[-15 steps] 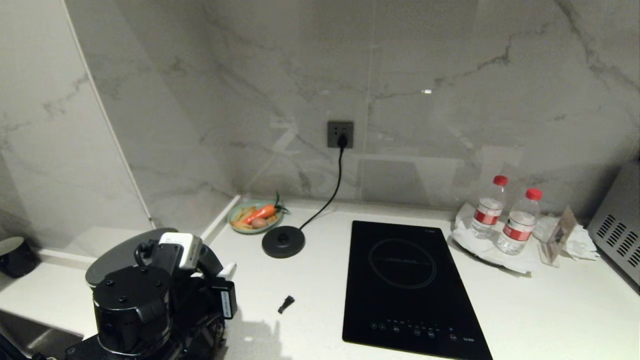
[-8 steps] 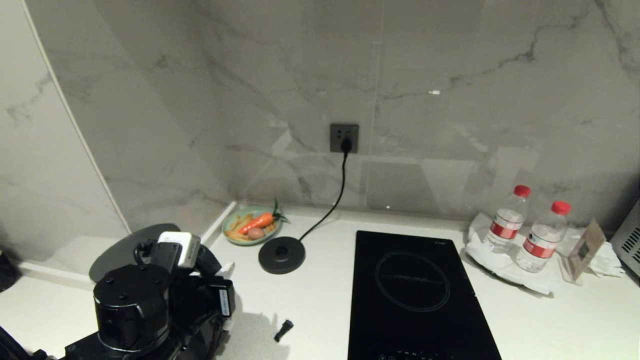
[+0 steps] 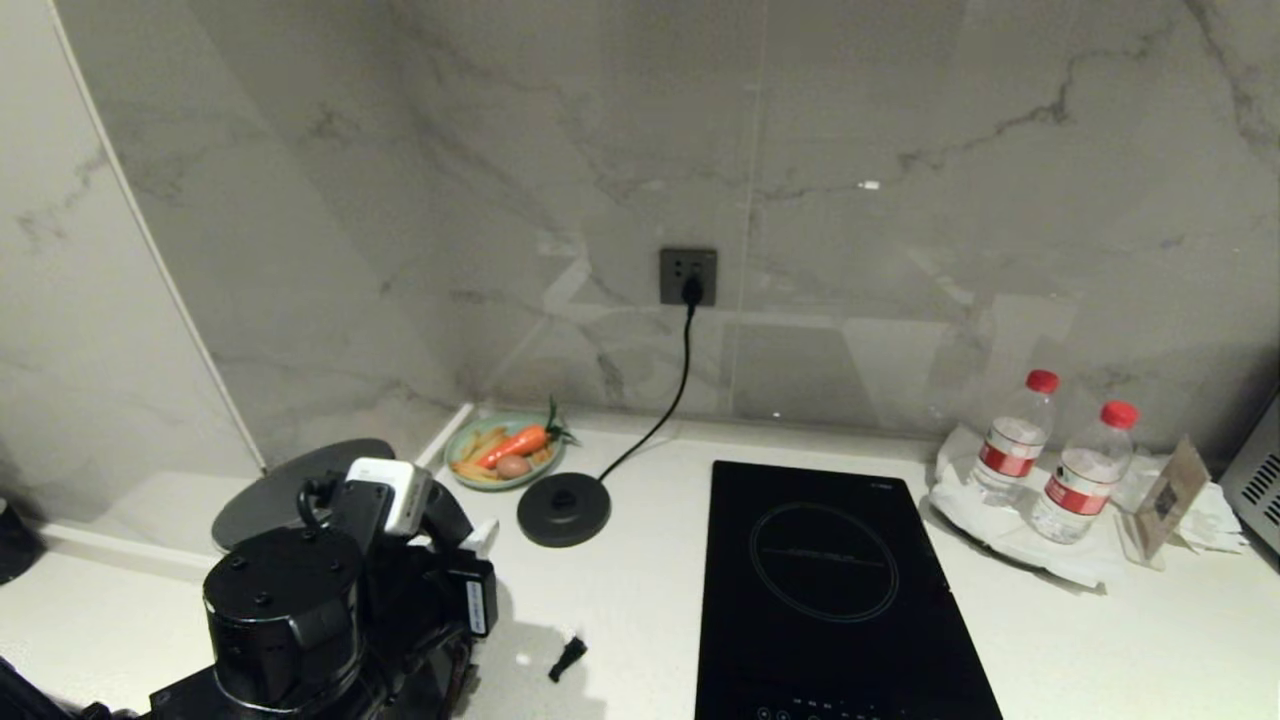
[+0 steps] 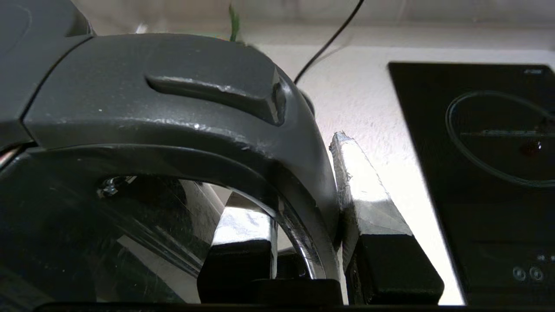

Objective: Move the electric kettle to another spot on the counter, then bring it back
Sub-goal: Place it on the power base

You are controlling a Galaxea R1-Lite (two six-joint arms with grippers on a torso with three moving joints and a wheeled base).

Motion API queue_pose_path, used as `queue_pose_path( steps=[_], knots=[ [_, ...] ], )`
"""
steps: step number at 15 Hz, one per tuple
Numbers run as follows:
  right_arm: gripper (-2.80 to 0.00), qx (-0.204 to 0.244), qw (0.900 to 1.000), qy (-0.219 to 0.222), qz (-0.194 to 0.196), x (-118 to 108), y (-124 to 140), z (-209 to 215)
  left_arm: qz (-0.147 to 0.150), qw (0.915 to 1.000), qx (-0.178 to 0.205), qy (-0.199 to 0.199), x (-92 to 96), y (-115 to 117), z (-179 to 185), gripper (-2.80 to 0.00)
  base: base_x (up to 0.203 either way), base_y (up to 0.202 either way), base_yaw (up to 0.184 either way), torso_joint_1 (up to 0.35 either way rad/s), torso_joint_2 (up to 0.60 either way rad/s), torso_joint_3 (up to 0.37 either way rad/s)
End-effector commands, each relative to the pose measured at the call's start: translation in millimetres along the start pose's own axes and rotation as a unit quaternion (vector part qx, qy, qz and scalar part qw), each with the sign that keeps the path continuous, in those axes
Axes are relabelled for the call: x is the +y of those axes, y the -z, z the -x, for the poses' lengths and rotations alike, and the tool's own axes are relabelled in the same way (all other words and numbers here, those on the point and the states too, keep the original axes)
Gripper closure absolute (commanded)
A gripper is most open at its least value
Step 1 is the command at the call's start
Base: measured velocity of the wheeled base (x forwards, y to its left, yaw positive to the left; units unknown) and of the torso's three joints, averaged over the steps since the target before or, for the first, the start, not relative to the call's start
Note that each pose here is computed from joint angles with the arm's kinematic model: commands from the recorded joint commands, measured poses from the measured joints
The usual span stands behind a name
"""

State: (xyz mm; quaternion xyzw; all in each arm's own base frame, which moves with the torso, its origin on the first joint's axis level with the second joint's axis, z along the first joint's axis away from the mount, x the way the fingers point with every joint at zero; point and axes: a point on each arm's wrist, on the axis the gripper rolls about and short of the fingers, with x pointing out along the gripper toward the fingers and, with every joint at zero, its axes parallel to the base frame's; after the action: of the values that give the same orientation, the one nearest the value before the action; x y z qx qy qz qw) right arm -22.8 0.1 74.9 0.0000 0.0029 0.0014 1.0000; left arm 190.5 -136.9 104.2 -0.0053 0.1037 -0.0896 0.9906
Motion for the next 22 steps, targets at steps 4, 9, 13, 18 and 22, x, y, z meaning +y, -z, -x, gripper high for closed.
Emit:
queue_pose_path(
  steps=[4, 9, 13, 18, 22],
  knots=[
    [0.00, 0.001, 1.000, 0.000, 0.000, 0, 0, 0, -0.007, 0.9989, -0.043, 0.015, -18.1, -21, -17, 0.00, 0.000, 0.000, 0.000, 0.000, 0.00, 0.000],
    [0.00, 0.001, 1.000, 0.000, 0.000, 0, 0, 0, -0.033, 0.9974, -0.059, 0.025, -41.6, -26, -45, 0.00, 0.000, 0.000, 0.000, 0.000, 0.00, 0.000],
    [0.00, 0.001, 1.000, 0.000, 0.000, 0, 0, 0, -0.042, 0.9949, -0.089, 0.021, -60.2, -37, -75, 0.00, 0.000, 0.000, 0.000, 0.000, 0.00, 0.000],
    [0.00, 0.001, 1.000, 0.000, 0.000, 0, 0, 0, -0.065, 0.9901, -0.123, 0.019, -87.6, -42, -117, 0.00, 0.000, 0.000, 0.000, 0.000, 0.00, 0.000],
    [0.00, 0.001, 1.000, 0.000, 0.000, 0, 0, 0, -0.079, 0.9864, -0.143, 0.015, -106.6, -38, -150, 0.00, 0.000, 0.000, 0.000, 0.000, 0.00, 0.000]
  ],
)
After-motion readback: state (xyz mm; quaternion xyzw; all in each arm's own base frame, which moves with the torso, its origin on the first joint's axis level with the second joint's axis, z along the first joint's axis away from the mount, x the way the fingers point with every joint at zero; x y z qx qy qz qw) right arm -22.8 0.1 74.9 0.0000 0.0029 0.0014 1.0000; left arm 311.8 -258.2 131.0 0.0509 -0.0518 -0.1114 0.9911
